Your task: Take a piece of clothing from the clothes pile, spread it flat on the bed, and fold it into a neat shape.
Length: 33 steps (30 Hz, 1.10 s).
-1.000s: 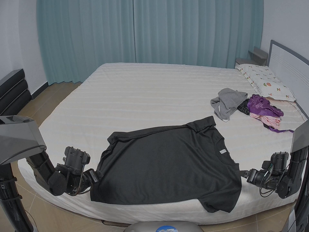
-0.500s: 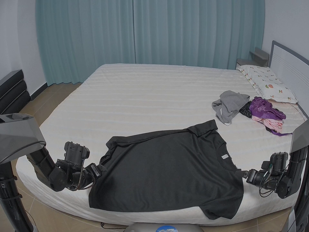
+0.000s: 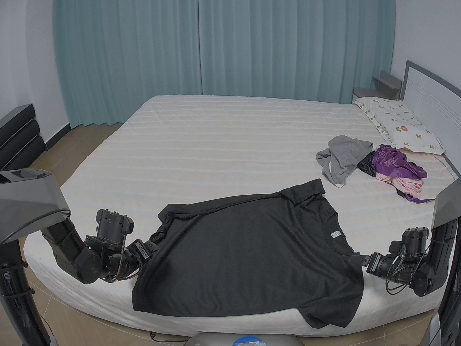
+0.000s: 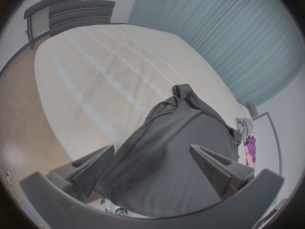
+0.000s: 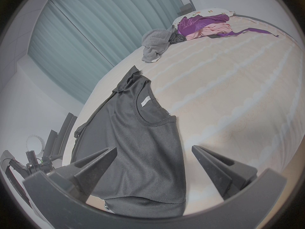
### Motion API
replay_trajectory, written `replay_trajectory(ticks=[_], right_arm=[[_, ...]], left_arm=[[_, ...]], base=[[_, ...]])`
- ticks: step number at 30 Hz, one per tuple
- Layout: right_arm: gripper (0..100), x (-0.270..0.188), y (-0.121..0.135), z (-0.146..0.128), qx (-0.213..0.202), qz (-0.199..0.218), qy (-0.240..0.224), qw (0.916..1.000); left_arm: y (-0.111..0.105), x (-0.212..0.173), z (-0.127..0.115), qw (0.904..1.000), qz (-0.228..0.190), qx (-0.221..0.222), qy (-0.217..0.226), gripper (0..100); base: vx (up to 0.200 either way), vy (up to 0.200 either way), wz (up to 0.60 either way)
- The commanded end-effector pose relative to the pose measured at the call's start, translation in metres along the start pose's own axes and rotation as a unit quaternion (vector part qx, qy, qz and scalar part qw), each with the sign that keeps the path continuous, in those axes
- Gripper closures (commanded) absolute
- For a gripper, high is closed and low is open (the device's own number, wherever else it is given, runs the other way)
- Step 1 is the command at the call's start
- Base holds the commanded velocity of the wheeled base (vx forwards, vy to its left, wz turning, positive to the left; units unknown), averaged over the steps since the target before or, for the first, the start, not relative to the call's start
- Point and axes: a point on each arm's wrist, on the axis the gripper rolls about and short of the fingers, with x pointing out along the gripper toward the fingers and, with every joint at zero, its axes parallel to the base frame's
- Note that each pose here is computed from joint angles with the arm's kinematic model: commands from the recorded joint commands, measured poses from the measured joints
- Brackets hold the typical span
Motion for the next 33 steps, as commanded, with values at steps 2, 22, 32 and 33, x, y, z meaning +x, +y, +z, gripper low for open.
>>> replay_trajectory(ticks=[2,22,32,33], right_arm=[[0,0.0,0.0,0.0,0.0,0.0,0.001,1.0],[0,0.002,0.006,-0.004,0.011,0.01,0.009,0.9999],[0,0.005,0.008,-0.003,0.02,0.014,0.009,0.9997],[0,0.005,0.009,-0.004,0.019,0.013,0.009,0.9997]], left_arm=[[0.002,0.0,-0.002,1.0,0.003,0.002,0.003,0],[-0.003,0.014,0.002,0.9996,-0.024,-0.001,-0.012,0],[-0.025,0.07,0.039,0.9965,-0.048,0.031,-0.061,0],[-0.027,0.081,0.042,0.9959,-0.05,0.038,-0.066,0]], base=[[0.0,0.0,0.0],[0.06,0.0,0.0],[0.0,0.0,0.0],[0.0,0.0,0.0]])
